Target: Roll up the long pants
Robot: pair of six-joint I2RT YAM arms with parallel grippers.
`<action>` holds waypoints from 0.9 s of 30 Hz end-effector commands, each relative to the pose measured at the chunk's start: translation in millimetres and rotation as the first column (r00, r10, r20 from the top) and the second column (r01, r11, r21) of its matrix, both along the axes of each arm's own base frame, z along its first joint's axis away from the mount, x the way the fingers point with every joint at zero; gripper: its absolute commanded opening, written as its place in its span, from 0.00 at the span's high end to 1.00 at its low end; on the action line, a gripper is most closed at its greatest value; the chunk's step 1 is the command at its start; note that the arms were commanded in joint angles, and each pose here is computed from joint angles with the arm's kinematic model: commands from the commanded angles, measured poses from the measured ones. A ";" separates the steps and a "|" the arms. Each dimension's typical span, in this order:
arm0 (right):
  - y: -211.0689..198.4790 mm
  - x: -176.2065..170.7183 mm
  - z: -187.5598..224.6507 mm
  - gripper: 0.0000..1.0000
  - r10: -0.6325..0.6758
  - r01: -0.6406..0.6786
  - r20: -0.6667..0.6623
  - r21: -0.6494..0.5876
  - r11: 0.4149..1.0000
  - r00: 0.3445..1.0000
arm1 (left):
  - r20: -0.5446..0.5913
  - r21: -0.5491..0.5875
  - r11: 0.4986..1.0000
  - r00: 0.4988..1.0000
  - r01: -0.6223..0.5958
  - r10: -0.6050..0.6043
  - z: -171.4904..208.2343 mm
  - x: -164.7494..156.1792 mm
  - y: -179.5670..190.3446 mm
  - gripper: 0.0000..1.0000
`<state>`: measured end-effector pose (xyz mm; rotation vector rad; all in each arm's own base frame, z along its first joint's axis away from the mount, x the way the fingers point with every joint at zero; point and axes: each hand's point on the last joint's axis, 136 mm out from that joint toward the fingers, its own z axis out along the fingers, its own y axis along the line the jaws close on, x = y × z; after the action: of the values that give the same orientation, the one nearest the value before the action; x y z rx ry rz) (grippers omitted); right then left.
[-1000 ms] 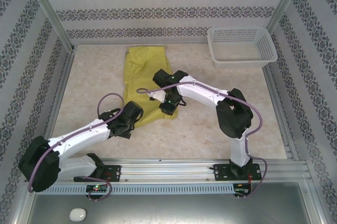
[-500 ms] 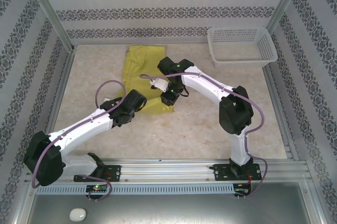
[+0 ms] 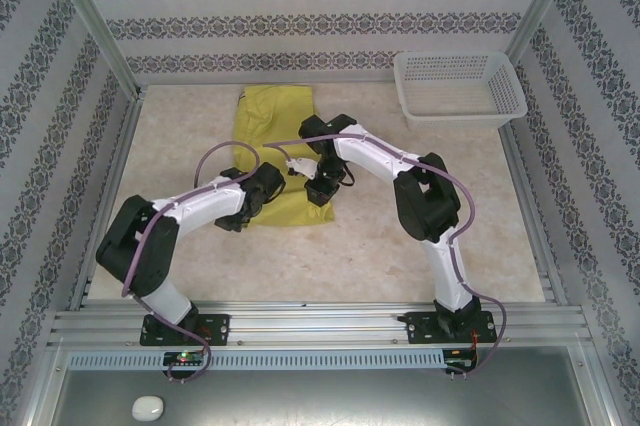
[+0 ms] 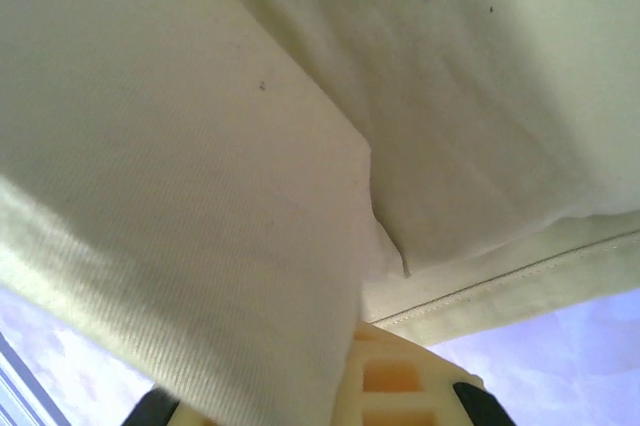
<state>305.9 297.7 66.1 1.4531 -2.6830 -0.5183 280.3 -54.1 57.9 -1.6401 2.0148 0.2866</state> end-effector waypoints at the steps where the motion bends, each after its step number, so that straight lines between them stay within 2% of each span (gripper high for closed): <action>1: -3.9 0.1 -3.2 1.00 0.011 -0.011 -0.021 -0.016 1.000 1.000 | -0.069 0.046 0.999 0.998 0.006 -0.003 1.0 -3.7 14.7 0.88; 2: -3.7 0.9 -3.3 0.96 0.013 -0.013 -0.016 -0.019 1.000 1.000 | -0.063 0.048 0.999 0.998 0.004 -0.001 1.6 -0.3 17.0 0.89; 4: -7.2 5.1 -3.8 0.70 0.012 -0.011 0.012 -0.046 0.999 1.000 | -0.060 0.055 0.998 0.998 -0.008 0.011 5.6 7.8 24.3 0.89; 5: -9.3 7.8 -1.4 0.60 0.009 -0.007 0.031 -0.053 0.999 0.999 | -0.062 0.057 0.998 0.998 -0.009 0.013 8.0 12.5 27.1 0.89; 6: -10.0 10.0 2.4 0.53 0.005 -0.002 0.056 -0.057 0.998 0.998 | -0.065 0.059 0.998 0.998 -0.012 0.015 9.7 16.3 30.6 0.89; 9: -11.6 18.9 30.4 0.47 -0.023 0.030 0.167 -0.039 0.999 0.986 | -0.063 0.066 0.998 0.998 0.003 0.001 16.9 33.0 34.8 0.88; 13: -13.9 23.3 81.6 0.43 -0.038 0.054 0.380 -0.031 0.998 0.924 | -0.069 0.067 0.997 0.997 0.031 -0.027 20.6 52.5 32.7 0.88; 16: -8.7 12.1 117.2 0.41 -0.027 0.047 0.506 -0.025 0.999 0.862 | -0.074 0.052 0.997 0.996 0.051 -0.047 17.6 64.6 27.7 0.88; 19: 6.8 -9.7 138.5 0.38 -0.033 0.018 0.549 0.033 0.999 0.835 | -0.099 0.034 0.997 0.993 0.062 -0.059 11.4 70.3 23.0 0.87; 20: 13.7 -17.5 141.5 0.41 -0.043 0.007 0.540 0.068 0.998 0.841 | -0.104 0.029 0.997 0.993 0.065 -0.062 9.4 71.1 21.3 0.87; 21: 19.2 -24.4 141.3 0.48 -0.051 0.000 0.517 0.099 0.995 0.855 | -0.110 0.025 0.997 0.992 0.066 -0.063 7.6 71.1 20.5 0.87; 22: 26.3 -32.0 138.1 0.60 -0.056 -0.009 0.480 0.133 0.991 0.875 | -0.113 0.021 0.998 0.992 0.064 -0.062 5.2 71.0 20.0 0.87; 23: 28.8 -34.9 130.6 0.88 -0.056 -0.008 0.457 0.137 0.991 0.888 | -0.116 0.019 0.998 0.991 0.066 -0.064 3.5 70.7 19.6 0.87; 24: 28.7 -34.1 120.7 1.00 -0.058 0.002 0.449 0.124 0.992 0.892 | -0.121 0.019 0.998 0.991 0.065 -0.063 1.9 69.7 20.1 0.87; 27: 29.9 -31.8 80.9 1.00 -0.060 0.024 0.379 0.101 0.995 0.924 | -0.128 0.023 0.998 0.990 0.061 -0.058 0.6 66.6 23.1 0.87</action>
<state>272.0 328.1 199.0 1.8396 -3.0752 -0.3949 353.2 -36.9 61.6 -1.5886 2.1063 0.3503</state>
